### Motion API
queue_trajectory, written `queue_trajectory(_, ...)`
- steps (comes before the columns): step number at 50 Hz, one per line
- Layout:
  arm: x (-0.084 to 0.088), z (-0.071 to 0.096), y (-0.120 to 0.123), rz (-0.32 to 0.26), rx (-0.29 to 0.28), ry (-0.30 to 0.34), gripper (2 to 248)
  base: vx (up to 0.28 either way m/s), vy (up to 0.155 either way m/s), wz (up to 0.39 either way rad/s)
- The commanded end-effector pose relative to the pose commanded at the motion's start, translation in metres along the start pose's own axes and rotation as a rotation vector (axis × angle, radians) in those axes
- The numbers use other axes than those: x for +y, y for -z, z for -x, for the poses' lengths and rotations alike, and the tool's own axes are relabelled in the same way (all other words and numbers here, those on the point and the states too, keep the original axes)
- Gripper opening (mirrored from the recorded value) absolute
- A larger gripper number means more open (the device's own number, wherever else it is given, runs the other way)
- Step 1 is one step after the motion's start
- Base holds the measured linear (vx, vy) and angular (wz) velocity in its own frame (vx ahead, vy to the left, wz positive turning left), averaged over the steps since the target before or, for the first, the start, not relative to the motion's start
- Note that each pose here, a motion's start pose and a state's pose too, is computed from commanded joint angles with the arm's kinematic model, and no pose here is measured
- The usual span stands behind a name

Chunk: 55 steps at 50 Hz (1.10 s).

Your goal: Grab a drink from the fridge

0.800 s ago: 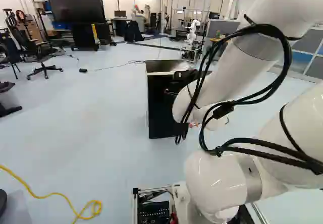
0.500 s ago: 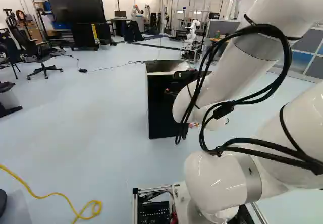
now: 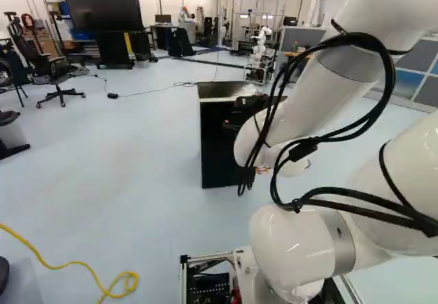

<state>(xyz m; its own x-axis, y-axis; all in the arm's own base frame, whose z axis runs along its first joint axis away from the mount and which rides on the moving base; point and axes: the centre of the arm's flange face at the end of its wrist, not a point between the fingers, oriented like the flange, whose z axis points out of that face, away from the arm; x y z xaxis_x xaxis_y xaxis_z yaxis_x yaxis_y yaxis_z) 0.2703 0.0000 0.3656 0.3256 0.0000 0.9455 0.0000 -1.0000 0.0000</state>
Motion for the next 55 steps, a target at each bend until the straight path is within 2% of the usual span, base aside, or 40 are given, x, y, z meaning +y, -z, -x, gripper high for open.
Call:
queue_trajectory(19, 0.0000, 0.0000, 0.0000, 0.000, 0.000, 0.000, 247, 0.100, 0.064, -0.041)
queue_trajectory(55, 0.0000, 0.0000, 0.0000, 0.000, 0.000, 0.000, 247, 0.061, 0.123, -0.027)
